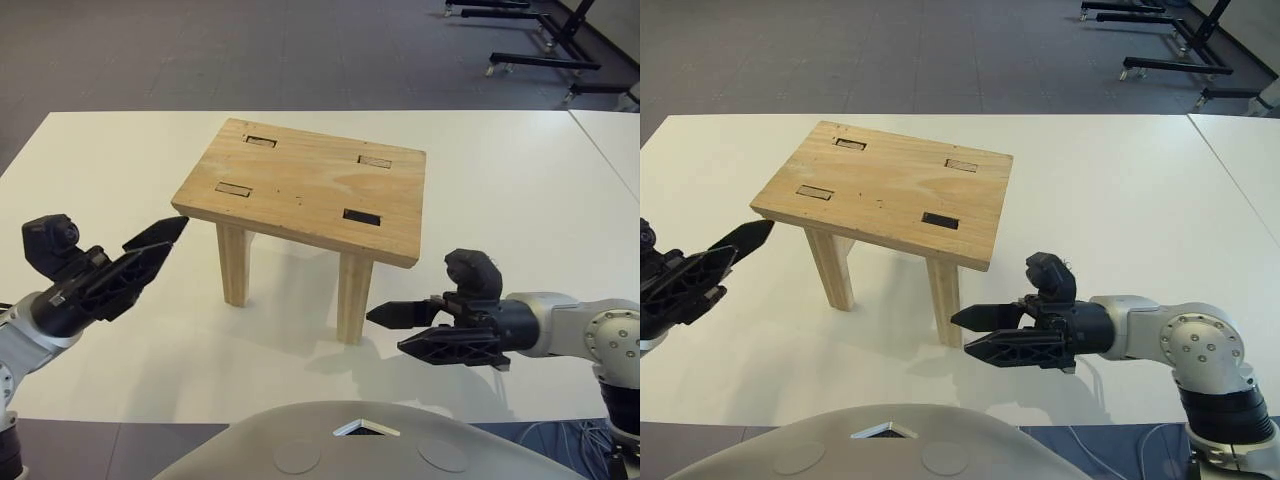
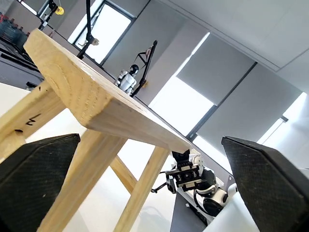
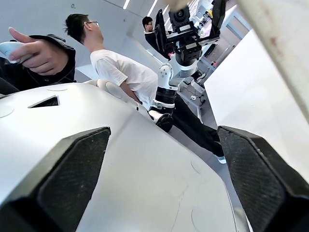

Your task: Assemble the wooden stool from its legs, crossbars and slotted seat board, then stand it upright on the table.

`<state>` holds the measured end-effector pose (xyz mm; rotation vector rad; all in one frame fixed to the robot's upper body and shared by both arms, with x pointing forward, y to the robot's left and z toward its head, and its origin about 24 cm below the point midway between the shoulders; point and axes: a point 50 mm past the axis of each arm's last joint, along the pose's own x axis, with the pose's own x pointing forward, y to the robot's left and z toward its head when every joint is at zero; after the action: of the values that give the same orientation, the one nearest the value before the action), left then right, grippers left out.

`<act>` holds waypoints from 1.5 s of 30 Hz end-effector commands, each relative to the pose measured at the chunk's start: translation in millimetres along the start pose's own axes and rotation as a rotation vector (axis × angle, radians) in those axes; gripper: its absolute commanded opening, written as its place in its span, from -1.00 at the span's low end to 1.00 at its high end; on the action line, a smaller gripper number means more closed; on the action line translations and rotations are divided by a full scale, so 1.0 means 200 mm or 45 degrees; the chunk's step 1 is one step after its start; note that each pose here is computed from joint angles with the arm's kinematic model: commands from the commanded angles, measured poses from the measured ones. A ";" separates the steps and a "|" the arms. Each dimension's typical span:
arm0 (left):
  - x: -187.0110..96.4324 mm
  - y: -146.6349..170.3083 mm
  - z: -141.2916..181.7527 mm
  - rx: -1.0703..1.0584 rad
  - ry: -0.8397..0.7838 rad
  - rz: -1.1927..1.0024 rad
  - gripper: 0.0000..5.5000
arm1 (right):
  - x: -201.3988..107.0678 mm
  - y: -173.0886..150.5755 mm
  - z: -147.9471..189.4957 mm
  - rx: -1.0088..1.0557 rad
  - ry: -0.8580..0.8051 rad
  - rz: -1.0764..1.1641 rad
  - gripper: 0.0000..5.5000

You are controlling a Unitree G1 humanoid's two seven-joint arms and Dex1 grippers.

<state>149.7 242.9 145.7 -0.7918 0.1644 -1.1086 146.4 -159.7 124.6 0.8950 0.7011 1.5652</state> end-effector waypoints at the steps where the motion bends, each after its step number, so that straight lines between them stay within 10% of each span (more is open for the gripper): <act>1: 0.04 -0.04 -0.05 -0.055 0.127 -0.075 0.96 | 0.05 -0.02 -0.02 -0.010 0.014 -0.012 0.49; 24: 0.28 0.41 0.04 0.251 0.475 0.001 0.96 | 0.30 -0.49 0.46 -0.590 -0.389 -0.426 0.49; 30: 0.38 0.44 0.11 0.597 0.133 0.142 0.96 | 0.24 -0.39 0.50 -0.792 -0.497 -0.386 0.49; 38: 0.53 0.07 -0.03 0.765 -0.509 0.229 0.96 | 0.13 -0.03 0.46 -0.974 -0.905 -0.108 0.49; 45: 0.57 0.16 0.14 1.275 -0.697 0.687 0.96 | 0.10 -0.10 0.67 -1.558 -1.327 -1.193 0.49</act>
<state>222.8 160.7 174.3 -0.1931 -0.5563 -0.4581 254.0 -147.3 176.7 0.4477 -0.4901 0.5020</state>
